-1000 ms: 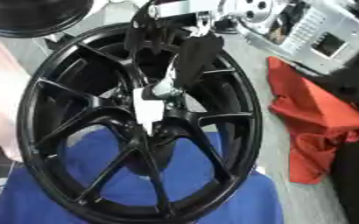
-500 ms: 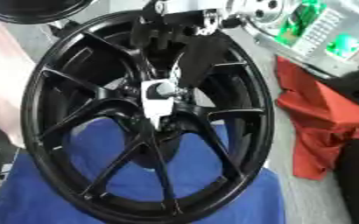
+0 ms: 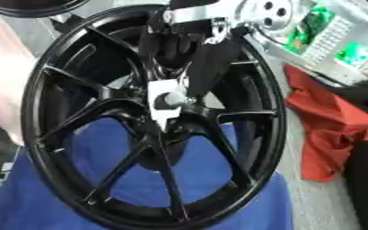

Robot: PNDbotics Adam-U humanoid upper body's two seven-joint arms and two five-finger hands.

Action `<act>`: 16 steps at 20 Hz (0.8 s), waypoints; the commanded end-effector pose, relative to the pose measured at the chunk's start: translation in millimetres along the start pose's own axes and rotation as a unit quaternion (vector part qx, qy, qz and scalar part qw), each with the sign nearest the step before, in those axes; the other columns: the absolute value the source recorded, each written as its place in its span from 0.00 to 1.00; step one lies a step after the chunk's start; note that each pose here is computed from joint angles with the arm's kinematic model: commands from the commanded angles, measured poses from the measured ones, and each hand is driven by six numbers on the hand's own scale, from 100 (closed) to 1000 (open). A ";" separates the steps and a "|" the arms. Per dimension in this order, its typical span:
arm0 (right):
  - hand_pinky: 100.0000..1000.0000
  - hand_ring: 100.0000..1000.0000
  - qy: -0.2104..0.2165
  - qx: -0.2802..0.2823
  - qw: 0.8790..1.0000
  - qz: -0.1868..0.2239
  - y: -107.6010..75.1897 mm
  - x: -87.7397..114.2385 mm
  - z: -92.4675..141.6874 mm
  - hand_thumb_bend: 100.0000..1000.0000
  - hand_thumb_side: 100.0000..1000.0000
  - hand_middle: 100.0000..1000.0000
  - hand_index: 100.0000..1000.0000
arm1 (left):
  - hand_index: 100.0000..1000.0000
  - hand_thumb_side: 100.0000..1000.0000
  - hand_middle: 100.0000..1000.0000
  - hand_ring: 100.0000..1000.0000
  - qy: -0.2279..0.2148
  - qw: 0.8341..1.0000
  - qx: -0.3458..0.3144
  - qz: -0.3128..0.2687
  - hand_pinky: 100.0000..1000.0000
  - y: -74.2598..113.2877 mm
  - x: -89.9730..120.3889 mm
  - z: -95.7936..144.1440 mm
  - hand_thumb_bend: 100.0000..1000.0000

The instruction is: Pull the pin out of the wheel hub.

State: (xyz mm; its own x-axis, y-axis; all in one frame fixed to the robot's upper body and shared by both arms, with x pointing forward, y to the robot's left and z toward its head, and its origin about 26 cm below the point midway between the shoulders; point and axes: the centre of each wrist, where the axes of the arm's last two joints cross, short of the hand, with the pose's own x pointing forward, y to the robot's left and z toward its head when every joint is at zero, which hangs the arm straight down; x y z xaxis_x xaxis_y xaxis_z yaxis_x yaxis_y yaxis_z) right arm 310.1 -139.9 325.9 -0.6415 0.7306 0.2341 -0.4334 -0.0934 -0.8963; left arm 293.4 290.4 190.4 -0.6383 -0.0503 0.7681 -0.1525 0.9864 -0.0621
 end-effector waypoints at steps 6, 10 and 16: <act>0.76 0.75 0.027 0.007 1.000 -0.011 -0.3 -8.6 0.3 0.45 0.16 0.77 0.81 | 0.72 0.76 0.60 0.67 -0.013 1.000 -0.004 -0.003 0.81 -1.4 6.2 -3.2 0.05; 0.76 0.75 0.029 0.011 0.999 -0.015 1.2 -10.6 -2.0 0.45 0.16 0.76 0.81 | 0.72 0.76 0.60 0.67 -0.015 1.000 -0.005 -0.003 0.81 -1.9 6.6 -3.9 0.05; 0.75 0.75 0.035 0.015 0.999 -0.021 3.7 -14.1 -4.3 0.45 0.16 0.76 0.81 | 0.72 0.76 0.60 0.66 -0.016 1.000 -0.006 -0.003 0.81 -2.2 6.9 -4.3 0.05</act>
State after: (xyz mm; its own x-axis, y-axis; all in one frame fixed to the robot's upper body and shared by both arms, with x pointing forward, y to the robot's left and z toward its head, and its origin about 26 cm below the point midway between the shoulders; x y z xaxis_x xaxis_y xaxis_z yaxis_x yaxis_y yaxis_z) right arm 320.0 -143.9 309.8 -0.6022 0.7568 0.2542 -0.4746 -0.0834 -0.8762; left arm 294.0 289.8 191.8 -0.6425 -0.0518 0.7646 -0.1517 0.9866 -0.0607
